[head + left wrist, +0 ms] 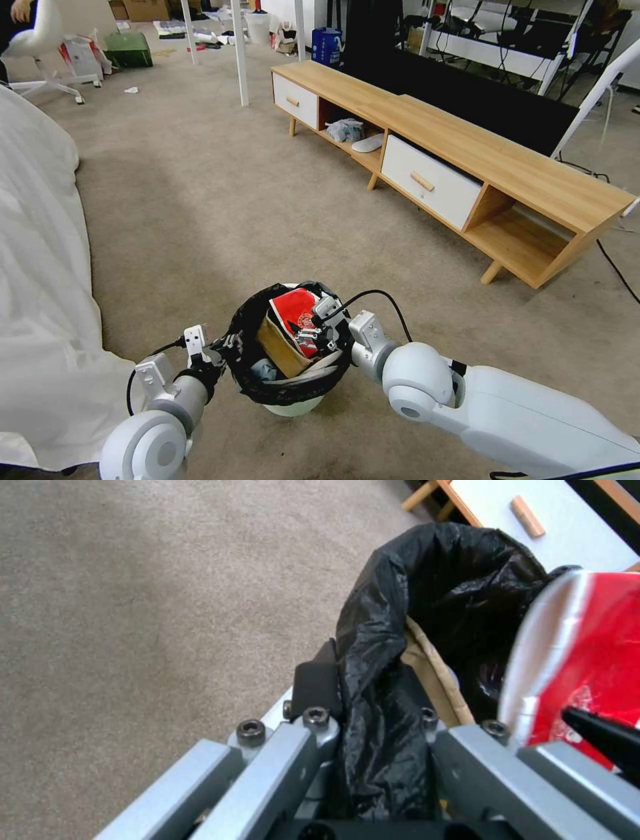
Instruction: Pick up the trash bin and place the garbage on the floor into it.
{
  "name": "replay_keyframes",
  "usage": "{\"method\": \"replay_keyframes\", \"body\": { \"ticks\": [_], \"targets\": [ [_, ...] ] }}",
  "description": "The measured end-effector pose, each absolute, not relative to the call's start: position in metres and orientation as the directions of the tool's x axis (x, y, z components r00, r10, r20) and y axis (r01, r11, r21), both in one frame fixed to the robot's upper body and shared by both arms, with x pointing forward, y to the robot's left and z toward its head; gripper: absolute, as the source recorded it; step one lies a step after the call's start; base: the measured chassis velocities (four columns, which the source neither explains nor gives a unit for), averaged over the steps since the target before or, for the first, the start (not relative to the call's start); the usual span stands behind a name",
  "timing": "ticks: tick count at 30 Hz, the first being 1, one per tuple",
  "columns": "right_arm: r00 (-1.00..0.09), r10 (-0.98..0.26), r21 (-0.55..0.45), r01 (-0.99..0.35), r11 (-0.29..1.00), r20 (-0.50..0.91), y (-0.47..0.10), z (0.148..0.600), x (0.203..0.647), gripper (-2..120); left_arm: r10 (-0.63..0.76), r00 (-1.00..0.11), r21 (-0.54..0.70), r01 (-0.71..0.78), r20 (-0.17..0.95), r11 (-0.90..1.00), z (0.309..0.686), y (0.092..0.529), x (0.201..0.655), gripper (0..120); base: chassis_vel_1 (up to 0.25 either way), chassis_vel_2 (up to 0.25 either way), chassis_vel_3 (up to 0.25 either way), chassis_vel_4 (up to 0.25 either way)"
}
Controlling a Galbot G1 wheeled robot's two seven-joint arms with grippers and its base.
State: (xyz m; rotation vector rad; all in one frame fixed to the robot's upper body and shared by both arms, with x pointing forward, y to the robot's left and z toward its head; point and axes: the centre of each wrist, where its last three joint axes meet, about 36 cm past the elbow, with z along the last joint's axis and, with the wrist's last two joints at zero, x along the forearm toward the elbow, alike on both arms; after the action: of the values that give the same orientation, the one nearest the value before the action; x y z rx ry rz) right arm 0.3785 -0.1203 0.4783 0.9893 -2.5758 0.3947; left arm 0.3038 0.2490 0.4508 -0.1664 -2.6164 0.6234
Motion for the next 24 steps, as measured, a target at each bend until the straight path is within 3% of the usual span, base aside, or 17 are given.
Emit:
{"method": "replay_keyframes", "body": {
  "ticks": [4, 24],
  "targets": [
    [-0.693, -0.589, -0.129, -0.687, 0.715, 0.416, -0.12, 0.4792, 0.3778, 99, 0.21, -0.895, -0.453, 0.011, 0.392, 0.891, 0.4508, 0.2499, 0.3046, 0, 0.0, 0.0, 0.0, 0.0],
    [-0.704, -0.585, -0.134, -0.678, 0.723, 0.403, -0.1275, 0.488, 0.3757, 100, 0.208, -0.894, -0.466, -0.001, 0.397, 0.885, 0.4476, 0.2503, 0.3076, 0, 0.0, 0.0, 0.0, 0.0]
  ]
}}
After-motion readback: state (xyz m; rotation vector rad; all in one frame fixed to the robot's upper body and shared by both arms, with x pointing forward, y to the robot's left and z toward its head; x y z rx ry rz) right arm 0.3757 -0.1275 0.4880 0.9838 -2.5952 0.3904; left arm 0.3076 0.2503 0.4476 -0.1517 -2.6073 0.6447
